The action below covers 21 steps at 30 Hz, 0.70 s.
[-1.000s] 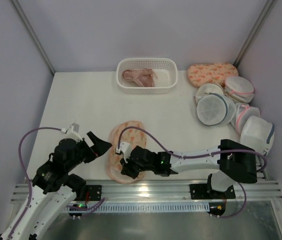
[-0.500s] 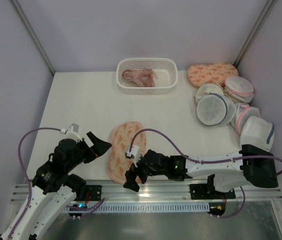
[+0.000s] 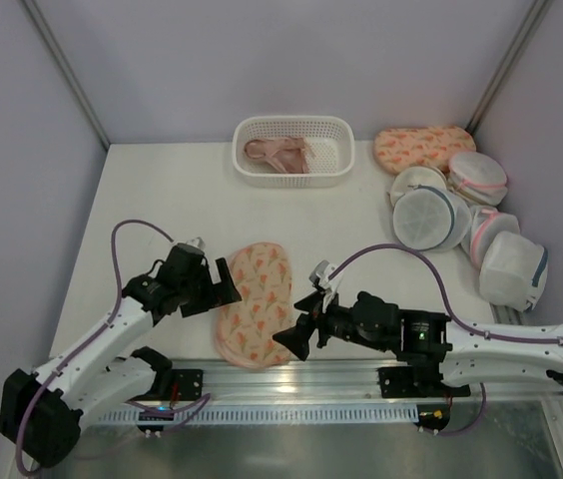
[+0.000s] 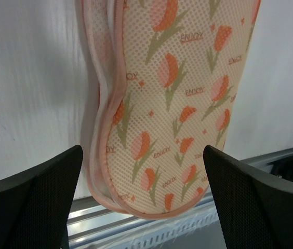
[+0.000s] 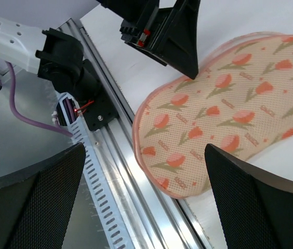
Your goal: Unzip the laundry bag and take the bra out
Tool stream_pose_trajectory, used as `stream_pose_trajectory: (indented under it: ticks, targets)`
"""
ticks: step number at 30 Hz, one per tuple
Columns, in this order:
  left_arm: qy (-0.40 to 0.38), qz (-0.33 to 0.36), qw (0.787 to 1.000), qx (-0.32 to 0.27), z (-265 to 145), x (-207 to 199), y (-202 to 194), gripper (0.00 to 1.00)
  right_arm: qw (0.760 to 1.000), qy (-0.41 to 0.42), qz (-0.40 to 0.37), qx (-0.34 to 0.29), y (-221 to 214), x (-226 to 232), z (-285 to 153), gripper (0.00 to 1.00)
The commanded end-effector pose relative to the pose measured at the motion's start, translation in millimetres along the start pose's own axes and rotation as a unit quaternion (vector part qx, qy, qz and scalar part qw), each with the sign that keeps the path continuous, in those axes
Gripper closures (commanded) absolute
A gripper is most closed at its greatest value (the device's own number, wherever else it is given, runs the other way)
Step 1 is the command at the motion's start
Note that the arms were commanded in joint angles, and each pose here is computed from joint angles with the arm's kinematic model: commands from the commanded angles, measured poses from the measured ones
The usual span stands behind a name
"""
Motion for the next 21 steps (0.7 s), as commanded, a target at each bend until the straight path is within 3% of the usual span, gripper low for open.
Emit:
stream_pose_trajectory:
  ticks: [1, 5, 8, 14, 17, 18, 19, 20, 21]
  targets:
    - [0.024, 0.034, 0.999, -0.034, 8.1, -1.5, 14.6, 0.0, 0.999, -0.049, 0.004, -0.015, -1.3, -10.8, -12.2, 0.01]
    - [0.058, 0.041, 0.997, 0.005, 36.4, 2.0, 9.3, 0.01, 0.999, -0.05, 0.003, -0.015, -2.7, -12.7, -14.1, 0.01]
    - [0.033, 0.048, 0.998, 0.018, 51.7, -3.9, 7.5, 0.0, 0.999, -0.049, 0.004, -0.013, -4.5, -13.6, -13.3, 0.01]
    - [0.032, 0.062, 0.998, 0.005, 79.0, -6.0, 12.3, 0.02, 0.999, -0.042, 0.009, -0.014, -6.4, -14.5, -16.6, 0.01]
    - [0.017, 0.07, 0.997, -0.004, 85.7, -8.6, 15.5, 0.16, 0.999, -0.045, 0.012, -0.012, -8.8, -16.9, -20.1, 0.02]
    - [0.011, 0.074, 0.997, -0.003, 87.0, -10.0, 16.7, 0.27, 0.999, -0.045, 0.013, -0.013, -9.0, -17.4, -21.2, 0.02]
    - [0.008, 0.074, 0.997, 0.001, 90.1, -10.2, 16.1, 0.31, 0.999, -0.046, 0.013, -0.013, -9.3, -17.9, -21.8, 0.03]
    - [-0.001, 0.075, 0.997, -0.002, 91.6, -12.1, 17.4, 0.42, 0.999, -0.048, 0.013, -0.013, -9.4, -18.5, -22.7, 0.03]
    - [-0.003, 0.075, 0.997, -0.001, 92.8, -12.3, 17.0, 0.7, 0.999, -0.049, 0.014, -0.014, -9.5, -18.8, -23.5, 0.03]
Point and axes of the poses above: each gripper's point midway between its finger pads, its own z axis out along the fingers, its own x axis along the line the jaws close on, y = z × x, the point moved 10 cm from there along -z, back along the fingers, and after that the axes turned 13 degrees about z, right-handed, at the moved point
